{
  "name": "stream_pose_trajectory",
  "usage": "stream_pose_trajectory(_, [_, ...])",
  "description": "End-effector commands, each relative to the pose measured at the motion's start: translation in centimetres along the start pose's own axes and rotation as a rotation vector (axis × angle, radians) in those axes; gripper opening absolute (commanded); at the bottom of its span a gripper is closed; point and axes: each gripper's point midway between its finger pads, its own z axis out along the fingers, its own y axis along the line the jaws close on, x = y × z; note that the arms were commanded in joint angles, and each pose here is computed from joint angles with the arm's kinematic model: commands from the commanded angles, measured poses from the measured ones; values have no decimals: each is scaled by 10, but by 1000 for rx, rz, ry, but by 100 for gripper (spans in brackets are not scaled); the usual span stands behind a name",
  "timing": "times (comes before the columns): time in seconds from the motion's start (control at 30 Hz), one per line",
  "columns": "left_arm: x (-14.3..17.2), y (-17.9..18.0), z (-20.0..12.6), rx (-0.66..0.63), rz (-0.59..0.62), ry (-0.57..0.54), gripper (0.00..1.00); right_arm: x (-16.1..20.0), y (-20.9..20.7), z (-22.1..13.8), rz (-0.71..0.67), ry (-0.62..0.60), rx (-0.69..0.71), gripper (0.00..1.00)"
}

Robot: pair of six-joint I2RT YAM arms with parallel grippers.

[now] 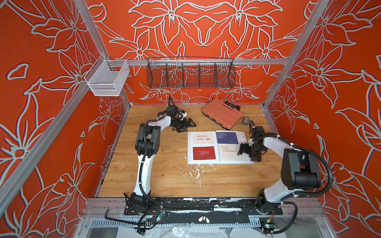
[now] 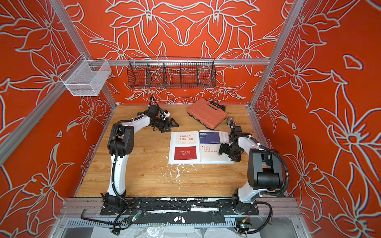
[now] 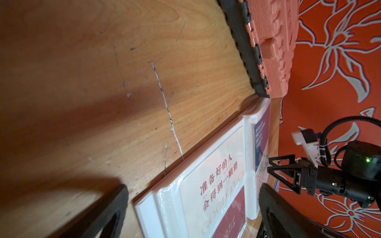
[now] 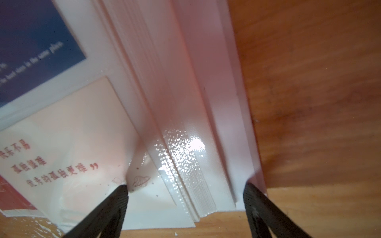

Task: Place the photos into the photo albums
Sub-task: Close the photo album at the center of the board.

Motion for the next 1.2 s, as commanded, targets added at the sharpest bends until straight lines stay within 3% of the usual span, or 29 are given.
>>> stream_pose_trajectory(0.0, [37, 47, 16, -101, -90, 125, 97, 2, 0, -4, 16, -6, -8, 91])
stream_pose_trajectory(0.37, [47, 46, 18, -63, -67, 189, 97, 2, 1, -5, 21, -7, -10, 90])
stream_pose_trajectory(0.63, [53, 38, 19, 31, -76, 219, 97, 2, 2, -5, 28, -11, -14, 90])
stream_pose_trajectory(1.17, [57, 26, 18, 105, -98, 228, 97, 2, 4, -2, 31, -2, -19, 90])
